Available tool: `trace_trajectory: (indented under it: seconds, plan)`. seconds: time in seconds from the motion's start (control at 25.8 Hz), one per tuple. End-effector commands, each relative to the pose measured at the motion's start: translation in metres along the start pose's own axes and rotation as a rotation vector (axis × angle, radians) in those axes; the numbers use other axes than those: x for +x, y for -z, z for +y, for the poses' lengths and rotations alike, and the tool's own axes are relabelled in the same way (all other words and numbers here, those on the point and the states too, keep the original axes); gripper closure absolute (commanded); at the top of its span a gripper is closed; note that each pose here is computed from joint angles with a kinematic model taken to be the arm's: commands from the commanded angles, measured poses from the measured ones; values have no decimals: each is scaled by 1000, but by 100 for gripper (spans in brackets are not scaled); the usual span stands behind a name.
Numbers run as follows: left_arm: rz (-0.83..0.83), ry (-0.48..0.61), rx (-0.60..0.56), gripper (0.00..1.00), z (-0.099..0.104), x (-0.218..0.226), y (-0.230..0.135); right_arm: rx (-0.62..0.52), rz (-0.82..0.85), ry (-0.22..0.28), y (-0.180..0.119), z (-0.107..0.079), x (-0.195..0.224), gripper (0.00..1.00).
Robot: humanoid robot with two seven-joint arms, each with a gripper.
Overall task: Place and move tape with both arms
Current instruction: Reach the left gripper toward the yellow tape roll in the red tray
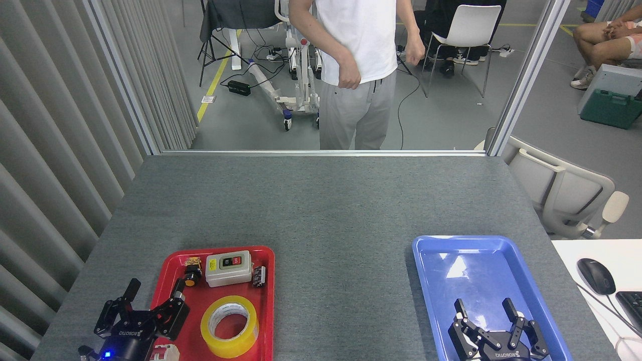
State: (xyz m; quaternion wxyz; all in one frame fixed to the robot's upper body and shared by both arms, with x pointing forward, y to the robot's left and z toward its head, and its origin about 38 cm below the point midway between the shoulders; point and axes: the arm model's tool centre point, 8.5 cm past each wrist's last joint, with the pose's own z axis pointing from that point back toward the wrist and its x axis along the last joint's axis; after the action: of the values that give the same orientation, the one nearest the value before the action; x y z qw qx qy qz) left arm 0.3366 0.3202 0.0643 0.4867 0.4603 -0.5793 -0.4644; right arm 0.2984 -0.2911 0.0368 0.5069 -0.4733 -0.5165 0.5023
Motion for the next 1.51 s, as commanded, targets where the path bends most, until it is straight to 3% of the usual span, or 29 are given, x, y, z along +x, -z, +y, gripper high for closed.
trace_trajectory:
  seconds: [0.0, 0.85, 0.93, 1.09, 1.24, 1.47]
  plan:
    - [11, -1, -8, 0, -4, -4, -1, 2, 0, 0, 0, 0, 0, 0]
    - [46, -17, -25, 0, -3, -8, 3, 2, 2, -1, 0, 0, 0, 0]
    - [31, -41, -90, 0, -1, -6, 13, 2, 3, -2, 0, 0, -1, 0]
    - [-60, -155, -374, 0, 12, 7, 42, 0, 1, -2, 0, 0, -1, 0]
    - [-162, -101, -646, 0, 30, 10, 54, 2, 1, -1, 0, 0, 0, 0]
    - [-196, -70, -756, 0, 18, 20, 53, 2, 0, 0, 0, 0, 0, 0]
